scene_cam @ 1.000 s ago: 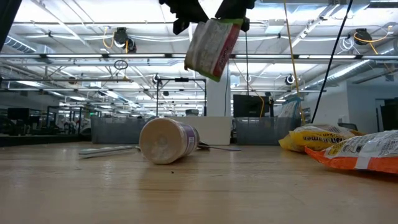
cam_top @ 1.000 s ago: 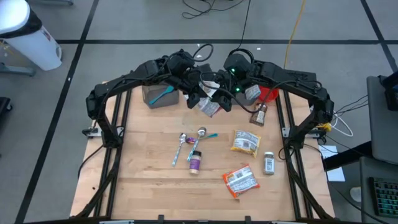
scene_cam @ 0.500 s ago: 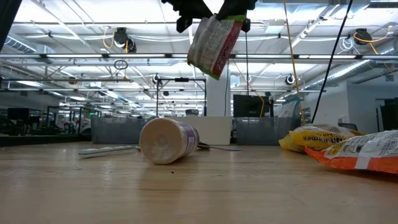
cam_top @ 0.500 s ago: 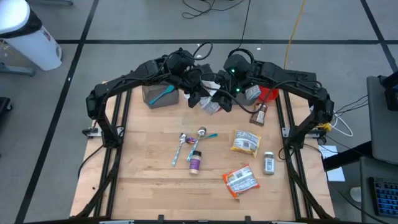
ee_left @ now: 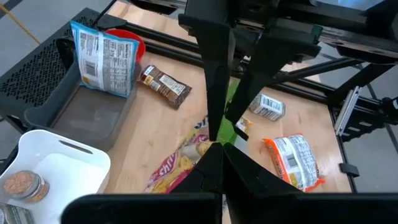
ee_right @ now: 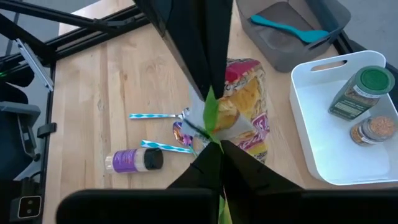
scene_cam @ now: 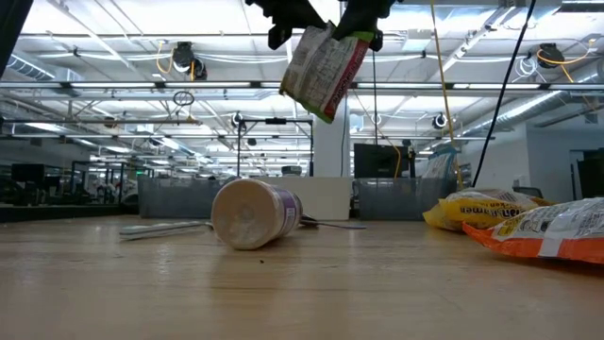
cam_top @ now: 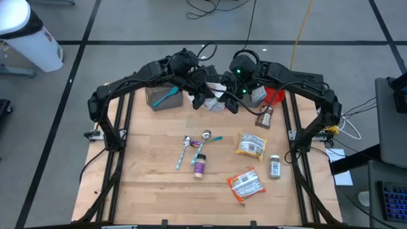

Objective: Pick & Place Food Item
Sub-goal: Put the green noodle pack into the right black bin, then put the left blue patterned spoon into the left black bin

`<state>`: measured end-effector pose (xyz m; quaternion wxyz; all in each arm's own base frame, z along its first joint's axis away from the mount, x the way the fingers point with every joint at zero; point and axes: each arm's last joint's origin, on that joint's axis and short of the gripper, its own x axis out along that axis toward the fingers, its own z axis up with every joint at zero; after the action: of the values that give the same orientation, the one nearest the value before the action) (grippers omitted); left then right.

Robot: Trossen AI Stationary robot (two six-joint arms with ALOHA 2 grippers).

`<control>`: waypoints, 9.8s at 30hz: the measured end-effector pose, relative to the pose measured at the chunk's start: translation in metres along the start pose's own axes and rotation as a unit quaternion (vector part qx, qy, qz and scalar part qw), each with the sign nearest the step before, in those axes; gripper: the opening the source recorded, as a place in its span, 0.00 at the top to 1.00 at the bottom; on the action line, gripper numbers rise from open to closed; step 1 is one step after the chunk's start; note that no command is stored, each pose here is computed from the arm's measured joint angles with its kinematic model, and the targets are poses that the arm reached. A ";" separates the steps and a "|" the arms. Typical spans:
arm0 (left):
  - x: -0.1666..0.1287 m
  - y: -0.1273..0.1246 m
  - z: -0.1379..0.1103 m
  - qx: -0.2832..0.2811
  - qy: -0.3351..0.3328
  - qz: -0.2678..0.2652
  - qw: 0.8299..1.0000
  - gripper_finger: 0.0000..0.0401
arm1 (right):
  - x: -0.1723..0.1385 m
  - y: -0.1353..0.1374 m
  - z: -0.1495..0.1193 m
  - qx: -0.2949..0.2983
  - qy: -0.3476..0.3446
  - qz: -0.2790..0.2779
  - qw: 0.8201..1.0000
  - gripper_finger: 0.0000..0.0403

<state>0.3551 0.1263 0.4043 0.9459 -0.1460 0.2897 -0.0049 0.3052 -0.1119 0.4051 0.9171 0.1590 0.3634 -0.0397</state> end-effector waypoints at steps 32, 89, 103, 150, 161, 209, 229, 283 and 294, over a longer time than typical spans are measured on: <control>-0.102 0.086 0.004 -0.113 -0.101 0.126 0.980 0.54 | -0.020 -0.036 -0.003 0.115 -0.013 -0.081 0.990 1.00; -0.124 0.053 -0.072 -0.049 -0.072 -0.058 0.994 0.54 | 0.004 -0.139 -0.080 0.301 0.036 -0.366 0.880 1.00; -0.124 0.053 -0.072 -0.050 -0.072 -0.057 0.995 0.54 | 0.010 -0.136 -0.108 0.352 0.004 -0.378 0.856 1.00; -0.125 0.056 -0.067 -0.040 -0.094 -0.020 0.995 0.54 | 0.021 -0.153 -0.140 0.387 0.000 -0.422 0.820 1.00; -0.125 0.056 -0.067 -0.040 -0.094 -0.020 0.995 0.54 | 0.021 -0.154 -0.139 0.382 -0.003 -0.423 0.822 1.00; -0.125 0.056 -0.067 -0.039 -0.094 -0.019 0.995 0.54 | 0.010 -0.155 -0.137 0.371 -0.016 -0.427 0.825 0.77; -0.175 0.054 -0.070 -0.060 -0.156 0.037 0.985 0.54 | -0.028 -0.094 -0.100 0.366 -0.205 -0.215 0.882 0.76; 0.011 -0.145 -0.235 -0.248 0.045 0.018 0.968 0.54 | 0.115 0.161 -0.192 0.142 -0.203 0.289 0.925 0.80; 0.015 -0.081 -0.235 -0.231 0.113 0.095 0.962 0.54 | 0.115 0.143 -0.177 0.173 -0.261 0.249 0.917 0.81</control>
<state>0.2441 -0.0167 0.2331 0.8436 -0.3311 0.4004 0.1354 0.3012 0.0846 0.2430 0.9179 0.3840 0.0471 0.0878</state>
